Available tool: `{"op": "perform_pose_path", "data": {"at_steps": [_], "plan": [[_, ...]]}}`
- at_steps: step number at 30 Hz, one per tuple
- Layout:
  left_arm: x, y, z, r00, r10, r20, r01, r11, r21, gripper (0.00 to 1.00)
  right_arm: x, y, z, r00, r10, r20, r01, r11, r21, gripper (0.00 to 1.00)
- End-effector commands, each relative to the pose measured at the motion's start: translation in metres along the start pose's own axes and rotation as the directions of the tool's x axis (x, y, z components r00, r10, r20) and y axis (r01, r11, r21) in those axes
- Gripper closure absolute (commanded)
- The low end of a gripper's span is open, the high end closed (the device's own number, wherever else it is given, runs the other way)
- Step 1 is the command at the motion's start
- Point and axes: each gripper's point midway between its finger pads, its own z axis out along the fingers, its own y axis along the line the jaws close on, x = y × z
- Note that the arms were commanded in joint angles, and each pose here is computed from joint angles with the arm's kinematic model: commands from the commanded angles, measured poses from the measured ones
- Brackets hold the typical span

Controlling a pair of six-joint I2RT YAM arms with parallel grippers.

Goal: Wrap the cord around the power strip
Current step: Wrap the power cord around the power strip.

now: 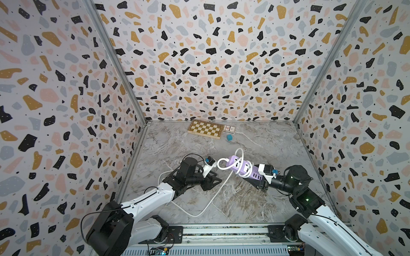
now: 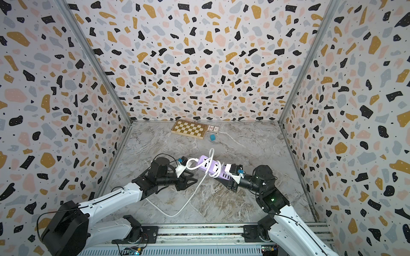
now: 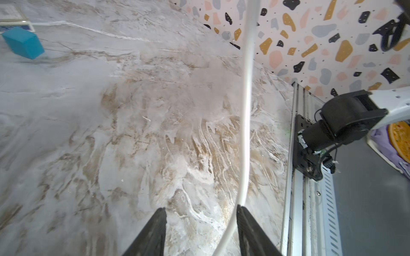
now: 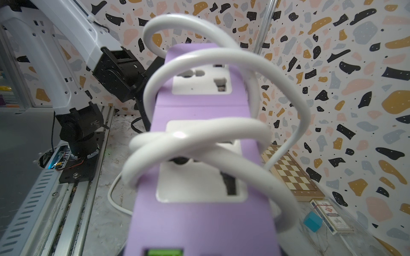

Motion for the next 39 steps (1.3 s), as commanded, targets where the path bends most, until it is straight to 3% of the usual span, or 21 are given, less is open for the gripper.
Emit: {"op": "perform_pose_path", "data": {"at_steps": [1, 9, 13, 16, 20, 23, 29, 34, 39], "plan": [[-0.011, -0.027, 0.003, 0.998, 0.025, 0.065, -0.034, 0.989, 0.147, 0.47, -0.041, -0.009, -0.004, 0.993, -0.060, 0.101, 0.056, 0.998, 0.036, 1.00], [-0.014, -0.041, 0.027, 0.999, 0.010, 0.052, -0.023, 0.965, 0.263, 0.45, -0.043, -0.012, -0.004, 0.993, -0.035, 0.111, 0.031, 0.999, 0.045, 1.00], [-0.004, -0.023, 0.046, 1.000, 0.012, -0.007, -0.010, 0.981, 0.193, 0.47, -0.047, -0.013, -0.005, 0.992, -0.024, 0.122, 0.018, 0.998, 0.054, 1.00], [-0.008, -0.019, 0.062, 1.000, 0.011, -0.018, -0.007, 0.979, 0.203, 0.65, -0.052, -0.019, -0.007, 0.990, -0.003, 0.138, -0.009, 0.996, 0.085, 1.00], [-0.011, -0.035, 0.085, 0.993, 0.085, -0.086, -0.062, 0.968, 0.245, 0.90, -0.056, -0.045, -0.015, 0.981, 0.070, 0.179, -0.110, 0.968, 0.224, 1.00], [-0.006, -0.045, 0.096, 0.981, 0.132, -0.146, -0.090, 0.962, 0.259, 1.00, -0.048, -0.060, -0.022, 0.973, 0.116, 0.201, -0.174, 0.937, 0.303, 1.00], [0.021, -0.043, 0.078, 0.962, 0.133, -0.237, -0.085, 0.975, 0.204, 1.00, -0.030, -0.107, -0.069, 0.959, 0.158, 0.237, -0.267, 0.784, 0.561, 1.00], [0.032, -0.038, 0.047, 0.937, 0.167, -0.306, -0.139, 0.984, 0.110, 1.00, 0.002, -0.137, -0.101, 0.963, 0.202, 0.178, -0.268, 0.663, 0.699, 1.00], [-0.003, -0.047, 0.009, 0.913, 0.271, -0.305, -0.272, 0.961, 0.039, 1.00, 0.037, -0.139, -0.094, 0.973, 0.232, -0.020, -0.148, 0.684, 0.714, 1.00]]}}
